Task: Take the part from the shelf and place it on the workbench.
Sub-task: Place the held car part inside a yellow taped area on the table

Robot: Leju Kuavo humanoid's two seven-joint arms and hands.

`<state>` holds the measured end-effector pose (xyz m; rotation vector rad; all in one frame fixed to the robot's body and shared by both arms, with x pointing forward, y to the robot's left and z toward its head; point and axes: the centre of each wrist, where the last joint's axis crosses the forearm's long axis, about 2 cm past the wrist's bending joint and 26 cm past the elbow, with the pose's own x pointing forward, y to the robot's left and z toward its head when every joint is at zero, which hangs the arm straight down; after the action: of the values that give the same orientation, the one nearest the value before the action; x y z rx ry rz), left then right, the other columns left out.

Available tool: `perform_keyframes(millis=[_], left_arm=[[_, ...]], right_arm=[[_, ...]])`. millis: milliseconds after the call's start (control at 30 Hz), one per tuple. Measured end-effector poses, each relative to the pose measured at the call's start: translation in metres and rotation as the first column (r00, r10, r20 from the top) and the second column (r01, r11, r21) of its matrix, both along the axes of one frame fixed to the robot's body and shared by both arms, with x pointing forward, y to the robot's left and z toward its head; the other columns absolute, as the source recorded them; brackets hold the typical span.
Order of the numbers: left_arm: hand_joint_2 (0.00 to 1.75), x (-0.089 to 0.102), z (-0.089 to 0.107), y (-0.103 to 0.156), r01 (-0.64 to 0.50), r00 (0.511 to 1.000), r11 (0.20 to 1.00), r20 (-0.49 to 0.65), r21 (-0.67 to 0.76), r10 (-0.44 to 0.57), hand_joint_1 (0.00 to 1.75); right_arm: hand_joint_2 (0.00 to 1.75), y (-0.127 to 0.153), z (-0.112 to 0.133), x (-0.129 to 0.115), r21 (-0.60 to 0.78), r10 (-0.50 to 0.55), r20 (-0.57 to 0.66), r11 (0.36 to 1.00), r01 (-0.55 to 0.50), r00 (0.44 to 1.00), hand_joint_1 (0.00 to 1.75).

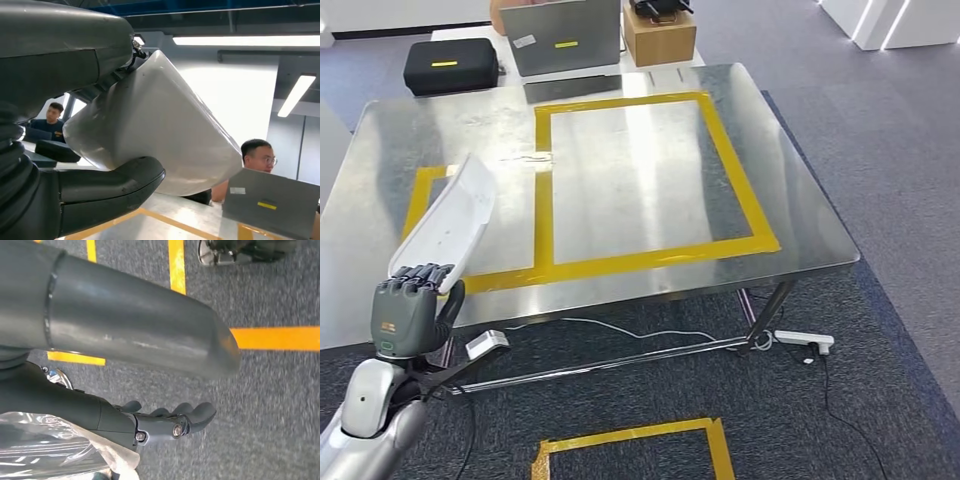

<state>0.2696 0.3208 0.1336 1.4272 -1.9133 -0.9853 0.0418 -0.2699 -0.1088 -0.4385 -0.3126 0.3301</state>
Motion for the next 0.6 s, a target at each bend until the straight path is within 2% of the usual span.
perform_keyframes(millis=[600], left_arm=[[1.75,0.0004,-0.0008,-0.0002,-0.008,1.000,1.000,-0.014,-0.001,0.008,1.75]], right_arm=[[0.00,0.0009,0.0000,0.0000,0.006,-0.003,0.011,1.000,0.003,1.000,0.00]])
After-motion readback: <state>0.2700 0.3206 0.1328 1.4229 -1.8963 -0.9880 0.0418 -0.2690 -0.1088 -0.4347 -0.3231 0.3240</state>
